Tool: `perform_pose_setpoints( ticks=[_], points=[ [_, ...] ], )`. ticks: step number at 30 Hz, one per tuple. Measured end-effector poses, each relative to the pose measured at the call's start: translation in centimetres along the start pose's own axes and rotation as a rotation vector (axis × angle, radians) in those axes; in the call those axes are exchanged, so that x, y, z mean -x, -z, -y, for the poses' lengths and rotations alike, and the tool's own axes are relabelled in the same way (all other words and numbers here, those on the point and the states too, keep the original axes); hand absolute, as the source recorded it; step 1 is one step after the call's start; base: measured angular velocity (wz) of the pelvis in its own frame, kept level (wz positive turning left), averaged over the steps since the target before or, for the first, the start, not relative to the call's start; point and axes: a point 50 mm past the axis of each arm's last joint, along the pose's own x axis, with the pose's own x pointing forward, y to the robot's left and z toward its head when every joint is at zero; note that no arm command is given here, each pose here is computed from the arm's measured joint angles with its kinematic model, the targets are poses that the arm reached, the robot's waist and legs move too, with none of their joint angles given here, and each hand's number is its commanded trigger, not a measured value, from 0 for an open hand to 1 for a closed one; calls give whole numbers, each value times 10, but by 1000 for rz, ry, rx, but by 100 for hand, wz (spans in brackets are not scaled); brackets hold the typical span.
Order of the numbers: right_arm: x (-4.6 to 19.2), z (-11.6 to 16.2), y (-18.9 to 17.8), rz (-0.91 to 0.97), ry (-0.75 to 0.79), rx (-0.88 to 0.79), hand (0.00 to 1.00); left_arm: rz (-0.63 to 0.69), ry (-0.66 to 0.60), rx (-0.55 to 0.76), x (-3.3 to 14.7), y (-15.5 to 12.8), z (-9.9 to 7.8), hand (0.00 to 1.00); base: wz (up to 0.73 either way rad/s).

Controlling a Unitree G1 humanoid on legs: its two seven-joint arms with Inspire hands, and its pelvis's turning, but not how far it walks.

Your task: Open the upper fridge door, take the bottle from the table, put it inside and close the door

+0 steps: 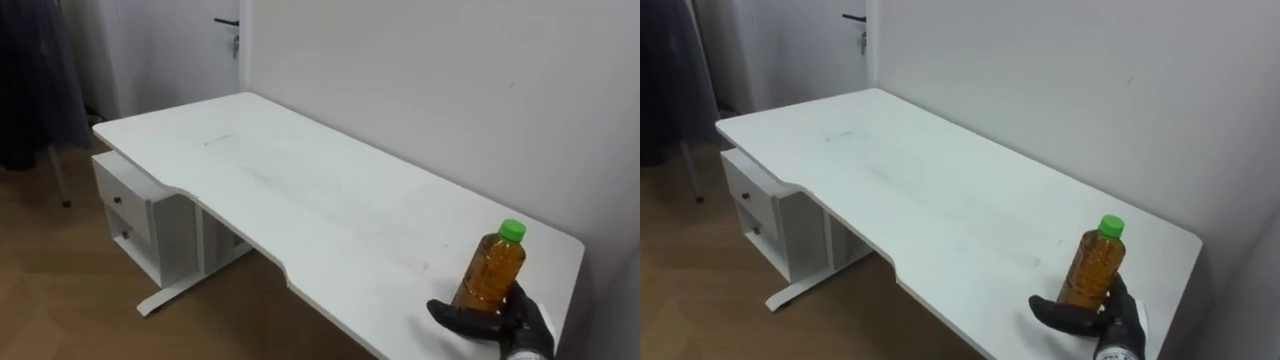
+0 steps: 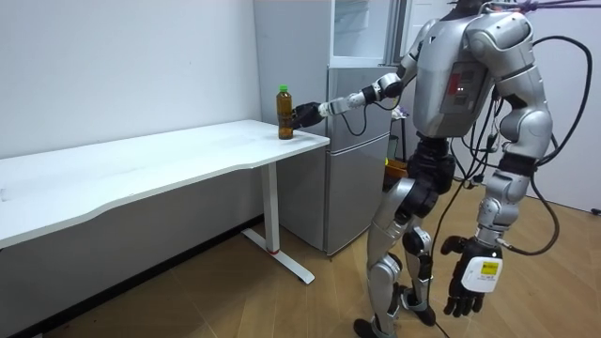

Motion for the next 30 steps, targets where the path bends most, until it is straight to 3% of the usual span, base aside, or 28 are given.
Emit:
perform_pose_setpoints(
  ticks=[8,9,10,11,17,30],
  points=[
    [-4,0,-4,-6,15,-35,0,11,-19,-27,0,-3,-10,0,0],
    [-4,0,-4,-7,16,-36,9,12,-20,-27,0,-3,-10,0,0],
    [-4,0,-4,-7,15,-37,84,13,-20,-27,0,-3,-10,0,0],
    [-4,0,-4,-9,15,-46,100,14,-20,-24,0,-3,-10,0,0],
    [-5,2,-4,-35,32,-114,100,9,-19,38,1,-1,-11,0,0],
    [-11,21,-12,-32,75,-108,100,5,-12,30,2,1,-9,0,0]
  ],
)
